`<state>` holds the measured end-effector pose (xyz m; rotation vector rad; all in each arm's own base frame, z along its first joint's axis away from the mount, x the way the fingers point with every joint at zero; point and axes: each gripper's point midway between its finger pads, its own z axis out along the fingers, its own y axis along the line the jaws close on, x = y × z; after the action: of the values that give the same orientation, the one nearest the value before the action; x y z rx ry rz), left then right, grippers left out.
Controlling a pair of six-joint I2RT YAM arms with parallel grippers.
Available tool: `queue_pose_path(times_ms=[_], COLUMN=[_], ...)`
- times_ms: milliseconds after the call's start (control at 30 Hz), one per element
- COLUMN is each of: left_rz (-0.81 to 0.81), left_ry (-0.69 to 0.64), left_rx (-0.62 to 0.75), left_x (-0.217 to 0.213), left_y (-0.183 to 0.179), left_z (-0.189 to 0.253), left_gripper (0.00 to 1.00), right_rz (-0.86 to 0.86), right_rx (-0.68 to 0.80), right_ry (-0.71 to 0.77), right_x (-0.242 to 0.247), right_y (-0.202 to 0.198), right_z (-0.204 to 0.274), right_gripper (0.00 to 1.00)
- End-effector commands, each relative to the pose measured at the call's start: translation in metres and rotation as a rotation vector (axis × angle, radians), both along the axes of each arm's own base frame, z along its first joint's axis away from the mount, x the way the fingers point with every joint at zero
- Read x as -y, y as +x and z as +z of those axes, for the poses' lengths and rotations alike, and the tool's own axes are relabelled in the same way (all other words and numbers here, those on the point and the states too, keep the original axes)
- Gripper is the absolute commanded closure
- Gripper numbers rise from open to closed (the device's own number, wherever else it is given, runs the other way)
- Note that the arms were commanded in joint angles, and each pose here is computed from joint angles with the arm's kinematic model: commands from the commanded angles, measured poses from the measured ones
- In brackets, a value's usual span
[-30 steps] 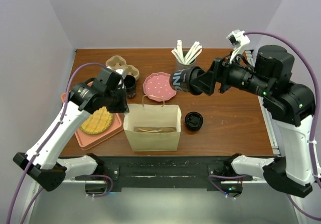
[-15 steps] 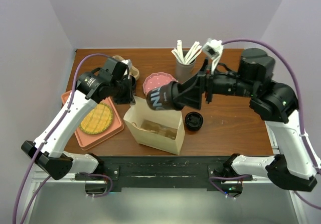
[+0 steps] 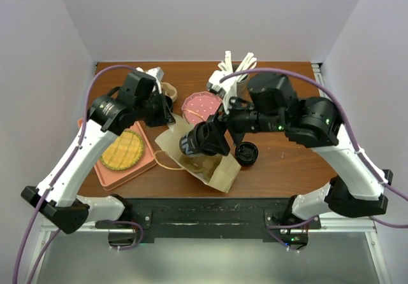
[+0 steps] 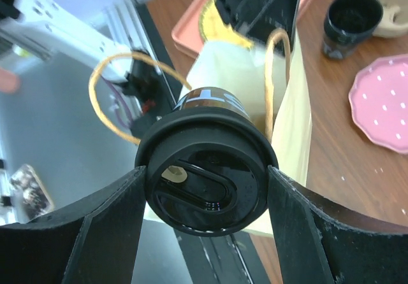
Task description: Pack the takeout coffee
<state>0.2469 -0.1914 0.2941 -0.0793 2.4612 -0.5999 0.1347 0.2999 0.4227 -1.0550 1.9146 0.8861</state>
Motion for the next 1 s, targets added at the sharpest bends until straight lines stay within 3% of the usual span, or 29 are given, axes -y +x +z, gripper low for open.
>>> queue_pose_path(times_ms=[0,333,467,600,733,967], left_rz=[0.048,0.053,0.113,0.137,0.158,0.060], left_ry=[-0.101,-0.122,-0.031,0.040,-0.058,-0.164], left_rx=[0.084,0.153,0.162,0.087,0.169,0.229], left_x=[-0.003,-0.017,-0.034,-0.040,-0.036,-0.023], left_y=[-0.005,-0.025,-0.019,-0.018,-0.017,-0.031], left_z=[0.017,0.005,0.001,-0.015,0.005,0.019], left_gripper=[1.00,1.00,1.00,1.00,1.00,1.00], right_rz=[-0.092,-0.147,-0.191,-0.191,-0.161,-0.214], right_rx=[0.085,0.232,0.284,0.293,0.294,0.305], right_ry=[-0.174,-0.425,-0.429,-0.404,-0.441,-0.472], right_x=[0.015,-0.014,-0.025,-0.040,-0.050,-0.045], right_y=[0.000,-0.015,-0.008,-0.008,-0.010,-0.004], right_z=[-0.022,-0.066,-0.062,-0.055,-0.083,-0.112], right_gripper=[0.78,0.79,0.79,0.79,0.78,0.79])
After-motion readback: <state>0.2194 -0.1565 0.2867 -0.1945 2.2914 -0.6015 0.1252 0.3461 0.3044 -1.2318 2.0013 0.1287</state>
